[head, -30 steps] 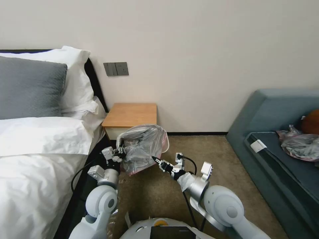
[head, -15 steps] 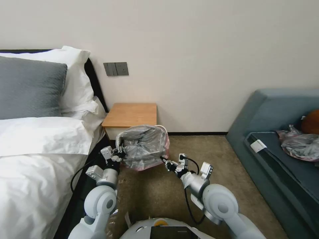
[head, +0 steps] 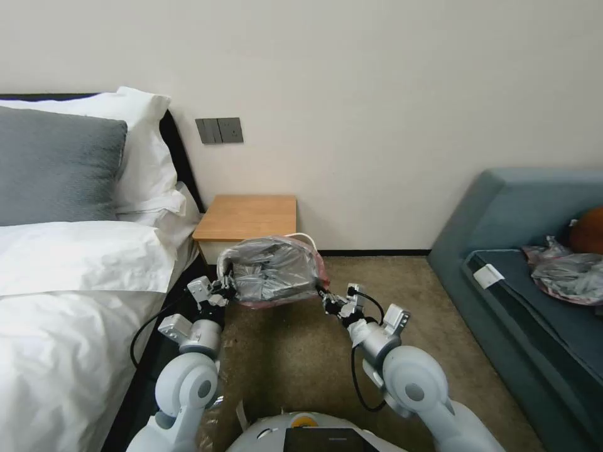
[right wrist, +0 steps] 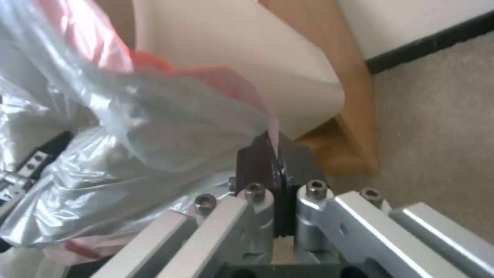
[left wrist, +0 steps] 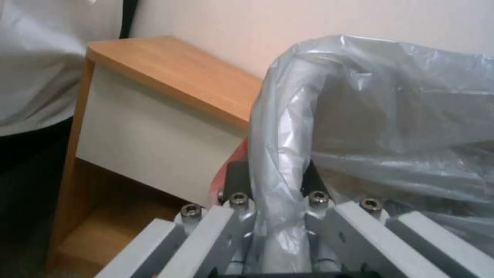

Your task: Pick up the garbage bag from the table and place it over the trash can.

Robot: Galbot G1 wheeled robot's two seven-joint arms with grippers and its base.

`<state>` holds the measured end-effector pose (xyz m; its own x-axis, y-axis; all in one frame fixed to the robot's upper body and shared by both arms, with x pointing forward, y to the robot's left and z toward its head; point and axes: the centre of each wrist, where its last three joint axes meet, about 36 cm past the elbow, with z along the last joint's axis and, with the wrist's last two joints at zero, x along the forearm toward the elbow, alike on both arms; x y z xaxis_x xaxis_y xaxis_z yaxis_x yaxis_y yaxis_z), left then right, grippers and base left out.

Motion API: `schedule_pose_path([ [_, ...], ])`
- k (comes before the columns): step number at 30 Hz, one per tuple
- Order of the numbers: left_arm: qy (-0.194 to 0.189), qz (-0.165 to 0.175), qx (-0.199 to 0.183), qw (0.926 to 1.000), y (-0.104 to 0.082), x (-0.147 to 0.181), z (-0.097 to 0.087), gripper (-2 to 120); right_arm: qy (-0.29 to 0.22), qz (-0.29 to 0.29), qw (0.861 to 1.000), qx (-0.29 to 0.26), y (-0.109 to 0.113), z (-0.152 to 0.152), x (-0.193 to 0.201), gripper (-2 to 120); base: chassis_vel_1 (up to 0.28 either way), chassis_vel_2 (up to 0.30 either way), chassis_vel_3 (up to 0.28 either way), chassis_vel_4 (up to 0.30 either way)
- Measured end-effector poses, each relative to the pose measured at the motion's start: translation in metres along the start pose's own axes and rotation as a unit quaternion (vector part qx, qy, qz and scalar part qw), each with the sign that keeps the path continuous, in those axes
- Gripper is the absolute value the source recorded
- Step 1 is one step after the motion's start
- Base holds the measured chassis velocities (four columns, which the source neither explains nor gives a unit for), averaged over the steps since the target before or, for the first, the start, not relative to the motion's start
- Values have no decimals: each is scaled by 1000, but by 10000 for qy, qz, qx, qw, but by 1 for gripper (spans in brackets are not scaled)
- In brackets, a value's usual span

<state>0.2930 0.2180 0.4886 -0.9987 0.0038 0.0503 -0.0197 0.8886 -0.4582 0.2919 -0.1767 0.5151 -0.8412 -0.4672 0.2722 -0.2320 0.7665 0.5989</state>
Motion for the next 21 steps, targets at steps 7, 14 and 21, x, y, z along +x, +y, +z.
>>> schedule_pose_path([
  [7, 17, -133, 44, 9999, 2, -2, 4, 3, -257, 40, 9972, 698, -4, 9, 21, 26, 0, 0, 0, 0],
  [14, 111, -351, 40, 9993, 4, -7, 4, 3, -445, -54, 9962, 750, -3, 15, 33, 50, 0, 0, 0, 0],
  [21, 194, -493, 109, 9985, 7, -11, 3, 3, -529, -215, 9965, 616, 1, 20, 43, 71, 0, 0, 0, 0],
])
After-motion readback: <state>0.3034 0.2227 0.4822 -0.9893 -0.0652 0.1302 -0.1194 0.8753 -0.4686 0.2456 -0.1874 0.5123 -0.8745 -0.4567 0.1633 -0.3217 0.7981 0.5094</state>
